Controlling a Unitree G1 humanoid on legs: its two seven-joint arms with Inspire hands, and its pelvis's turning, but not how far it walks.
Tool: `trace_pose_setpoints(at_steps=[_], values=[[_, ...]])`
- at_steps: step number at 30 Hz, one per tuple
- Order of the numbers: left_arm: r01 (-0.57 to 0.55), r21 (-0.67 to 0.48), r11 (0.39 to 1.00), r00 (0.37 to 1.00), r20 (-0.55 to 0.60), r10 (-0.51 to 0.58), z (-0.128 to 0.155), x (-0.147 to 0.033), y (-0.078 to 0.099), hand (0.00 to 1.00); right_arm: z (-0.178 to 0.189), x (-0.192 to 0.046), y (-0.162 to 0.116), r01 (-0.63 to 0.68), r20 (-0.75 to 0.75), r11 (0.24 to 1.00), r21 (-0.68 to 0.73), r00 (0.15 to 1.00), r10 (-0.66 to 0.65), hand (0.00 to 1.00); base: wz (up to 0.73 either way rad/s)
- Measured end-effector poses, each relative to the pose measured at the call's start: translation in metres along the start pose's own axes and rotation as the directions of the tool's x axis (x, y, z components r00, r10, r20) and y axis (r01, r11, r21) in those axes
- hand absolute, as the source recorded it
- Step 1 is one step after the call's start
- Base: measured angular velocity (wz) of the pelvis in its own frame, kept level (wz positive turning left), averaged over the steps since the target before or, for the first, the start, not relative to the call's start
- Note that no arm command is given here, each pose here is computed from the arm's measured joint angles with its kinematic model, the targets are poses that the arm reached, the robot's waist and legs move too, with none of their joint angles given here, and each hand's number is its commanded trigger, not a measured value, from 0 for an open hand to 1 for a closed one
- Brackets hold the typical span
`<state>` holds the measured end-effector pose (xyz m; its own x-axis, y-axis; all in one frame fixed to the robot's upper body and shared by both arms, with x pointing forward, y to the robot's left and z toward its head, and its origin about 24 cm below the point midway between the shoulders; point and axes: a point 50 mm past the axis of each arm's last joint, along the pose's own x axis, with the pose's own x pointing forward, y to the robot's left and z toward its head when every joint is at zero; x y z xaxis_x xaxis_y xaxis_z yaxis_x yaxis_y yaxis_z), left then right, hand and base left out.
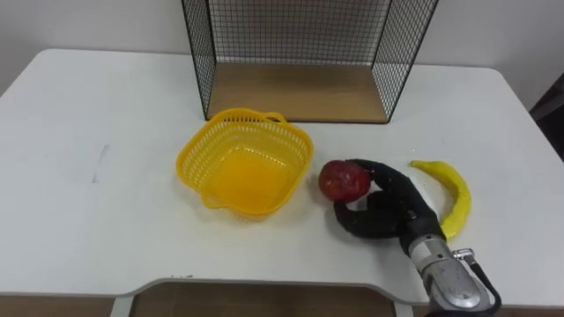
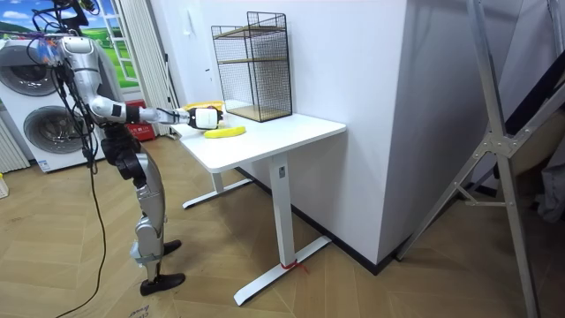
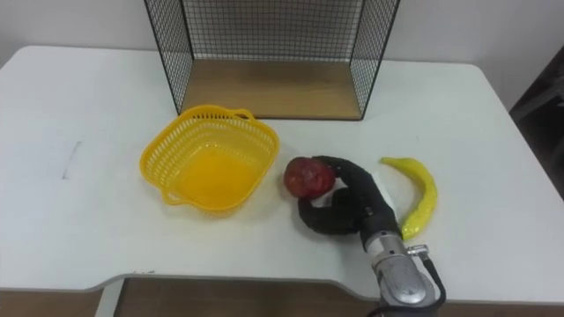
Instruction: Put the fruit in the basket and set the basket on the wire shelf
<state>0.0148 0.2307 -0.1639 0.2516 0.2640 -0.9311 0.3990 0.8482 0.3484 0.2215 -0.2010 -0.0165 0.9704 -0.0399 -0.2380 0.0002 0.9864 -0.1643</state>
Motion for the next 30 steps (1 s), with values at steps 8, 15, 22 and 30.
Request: trace_pose_setpoints(at_steps=[8,15,22,30], values=[[-0.009,-0.063,0.998,1.0,0.001,0.009,0.002,0.0,-0.001,0.0,0.046,-0.001,-0.006,0.079,0.202,0.997,0.011,0.976,-0.08,1.0,0.0],[-0.008,-0.062,0.998,1.0,0.016,0.009,0.005,0.001,-0.001,0.0,0.059,-0.002,-0.002,0.086,0.263,0.996,-0.007,0.961,-0.081,1.0,-0.02],[0.016,-0.06,0.998,1.0,0.019,-0.015,0.007,0.001,-0.001,0.0,0.065,-0.003,0.006,0.044,0.29,0.987,-0.151,0.957,0.002,1.0,-0.01],[0.002,-0.046,0.999,1.0,0.022,-0.001,0.008,0.003,0.007,0.0,0.073,-0.001,0.023,-0.033,0.302,0.941,-0.337,0.943,0.142,1.0,0.0]])
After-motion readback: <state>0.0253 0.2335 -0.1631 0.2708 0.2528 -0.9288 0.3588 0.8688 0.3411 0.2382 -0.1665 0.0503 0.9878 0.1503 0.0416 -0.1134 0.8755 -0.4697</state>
